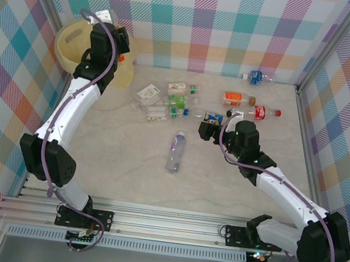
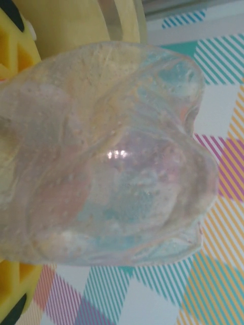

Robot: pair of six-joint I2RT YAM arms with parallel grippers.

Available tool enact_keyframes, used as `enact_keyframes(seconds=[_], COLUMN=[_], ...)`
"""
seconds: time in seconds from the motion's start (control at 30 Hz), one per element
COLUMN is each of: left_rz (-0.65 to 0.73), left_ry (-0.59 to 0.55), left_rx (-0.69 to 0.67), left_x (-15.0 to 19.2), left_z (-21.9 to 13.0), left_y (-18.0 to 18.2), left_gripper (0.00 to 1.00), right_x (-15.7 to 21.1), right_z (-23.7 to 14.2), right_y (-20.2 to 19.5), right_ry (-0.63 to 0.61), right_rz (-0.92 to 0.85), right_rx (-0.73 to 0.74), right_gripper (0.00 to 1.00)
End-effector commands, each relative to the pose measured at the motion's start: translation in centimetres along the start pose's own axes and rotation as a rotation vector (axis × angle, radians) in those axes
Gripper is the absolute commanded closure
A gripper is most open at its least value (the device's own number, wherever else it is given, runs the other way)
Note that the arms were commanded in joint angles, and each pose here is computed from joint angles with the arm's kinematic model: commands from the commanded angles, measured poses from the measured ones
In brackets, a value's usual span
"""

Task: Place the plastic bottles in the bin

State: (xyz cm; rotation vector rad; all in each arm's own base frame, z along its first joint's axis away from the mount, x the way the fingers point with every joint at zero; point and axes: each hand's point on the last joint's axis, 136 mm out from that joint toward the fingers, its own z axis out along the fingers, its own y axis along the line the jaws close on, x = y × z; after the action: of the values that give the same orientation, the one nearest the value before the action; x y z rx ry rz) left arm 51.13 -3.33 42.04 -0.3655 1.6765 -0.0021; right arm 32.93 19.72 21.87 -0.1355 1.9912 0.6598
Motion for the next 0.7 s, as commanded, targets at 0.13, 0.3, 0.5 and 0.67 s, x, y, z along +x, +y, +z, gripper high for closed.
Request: enact_keyframes(seconds=[0.13, 0.3, 0.5, 0.67], left_rz=[0.020, 0.038, 0.067, 0.110], left_ry=[-0.028, 0.047, 0.176, 0.254], left_rx=[-0.175, -0.229, -0.249, -0.307], left_x=[-0.9, 0.7, 4.2, 6.9], left_z=[2.9, 4.7, 6.5, 7.6], left_y=[5.9, 8.4, 9.3, 10.5], left_gripper=[0.55, 0.55, 0.55, 0.54], right_x=[-1.4, -1.3, -1.1, -1.0], right_z=[-0.1, 0.0, 0.1, 0.1], right_y=[0.8, 0.6, 0.5, 0.4], right_ry=[-0.025, -0.022, -0.014, -0.004], right_rz=[-0.018, -0.016, -0.010, -0.011], right_rx=[-0.010, -0.004, 0.000, 0.005], right_gripper=[0.00, 0.00, 0.00, 0.00])
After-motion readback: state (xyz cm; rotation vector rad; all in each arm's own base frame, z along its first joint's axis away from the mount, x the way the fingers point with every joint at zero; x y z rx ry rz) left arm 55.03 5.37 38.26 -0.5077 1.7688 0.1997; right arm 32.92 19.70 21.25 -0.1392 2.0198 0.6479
